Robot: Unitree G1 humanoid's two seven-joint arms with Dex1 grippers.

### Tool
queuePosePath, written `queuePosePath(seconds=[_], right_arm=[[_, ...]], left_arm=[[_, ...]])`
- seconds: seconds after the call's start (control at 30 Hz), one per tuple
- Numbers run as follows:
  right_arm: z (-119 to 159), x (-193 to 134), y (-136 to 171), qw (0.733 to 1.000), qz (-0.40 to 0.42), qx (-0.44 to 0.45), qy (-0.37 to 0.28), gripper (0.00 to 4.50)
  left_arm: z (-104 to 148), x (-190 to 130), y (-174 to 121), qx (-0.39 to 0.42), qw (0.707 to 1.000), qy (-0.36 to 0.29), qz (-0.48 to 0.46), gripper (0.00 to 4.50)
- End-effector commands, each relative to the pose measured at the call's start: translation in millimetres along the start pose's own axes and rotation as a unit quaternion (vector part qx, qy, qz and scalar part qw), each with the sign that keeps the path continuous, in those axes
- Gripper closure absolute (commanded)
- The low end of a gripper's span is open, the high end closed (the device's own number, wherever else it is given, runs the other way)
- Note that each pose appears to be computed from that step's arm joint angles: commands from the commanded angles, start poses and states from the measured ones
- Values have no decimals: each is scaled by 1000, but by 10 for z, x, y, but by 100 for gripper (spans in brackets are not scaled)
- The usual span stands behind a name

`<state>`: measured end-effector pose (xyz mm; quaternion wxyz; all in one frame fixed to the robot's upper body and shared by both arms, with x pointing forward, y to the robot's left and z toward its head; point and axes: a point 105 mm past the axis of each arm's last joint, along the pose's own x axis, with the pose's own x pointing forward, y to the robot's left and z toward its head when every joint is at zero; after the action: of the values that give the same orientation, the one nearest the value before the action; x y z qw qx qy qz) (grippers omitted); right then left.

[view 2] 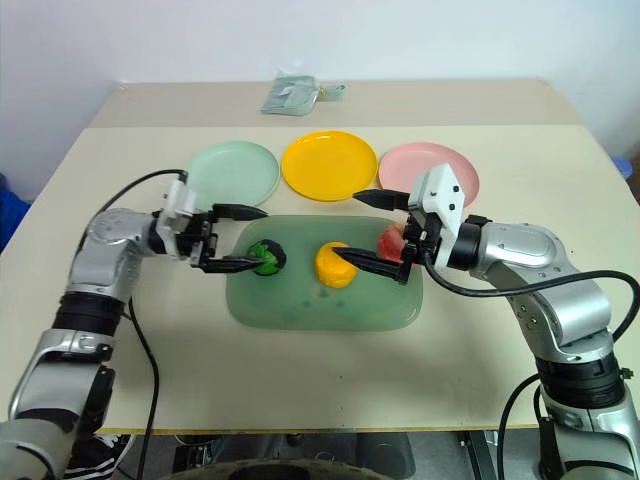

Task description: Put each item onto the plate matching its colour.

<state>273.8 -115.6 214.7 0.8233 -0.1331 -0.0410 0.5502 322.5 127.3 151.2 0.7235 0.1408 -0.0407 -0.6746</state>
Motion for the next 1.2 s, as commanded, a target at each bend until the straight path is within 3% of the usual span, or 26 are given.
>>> queuePosePath(seconds=[0.03,0.23,0.37,0.47,0.53,0.73,0.83,1.03,1.2], right_arm=[[89,-2,-11,1000,0,-22,-12,3],[125,7,-3,1000,-7,-23,-13,3],[147,35,-20,1000,-10,-25,-12,3],[160,37,-36,1000,-11,-26,-12,0],[164,38,-51,1000,-11,-27,-11,0],[148,34,-73,1000,-13,-26,-12,0],[143,37,-67,999,-14,-27,-15,0],[171,136,-344,995,-87,-43,-35,0],[134,308,-483,990,-130,-45,-40,0]], left_arm=[[-70,38,15,37,999,23,-6,0],[-373,22,43,40,996,75,4,0],[-444,100,57,45,997,67,10,0],[-432,139,69,39,998,49,14,88],[-435,135,90,48,997,51,24,182],[-344,101,172,60,996,30,58,182],[-156,19,388,56,990,-11,131,182],[273,-360,1089,65,918,-64,385,182],[208,-515,1355,46,869,-23,491,182]])
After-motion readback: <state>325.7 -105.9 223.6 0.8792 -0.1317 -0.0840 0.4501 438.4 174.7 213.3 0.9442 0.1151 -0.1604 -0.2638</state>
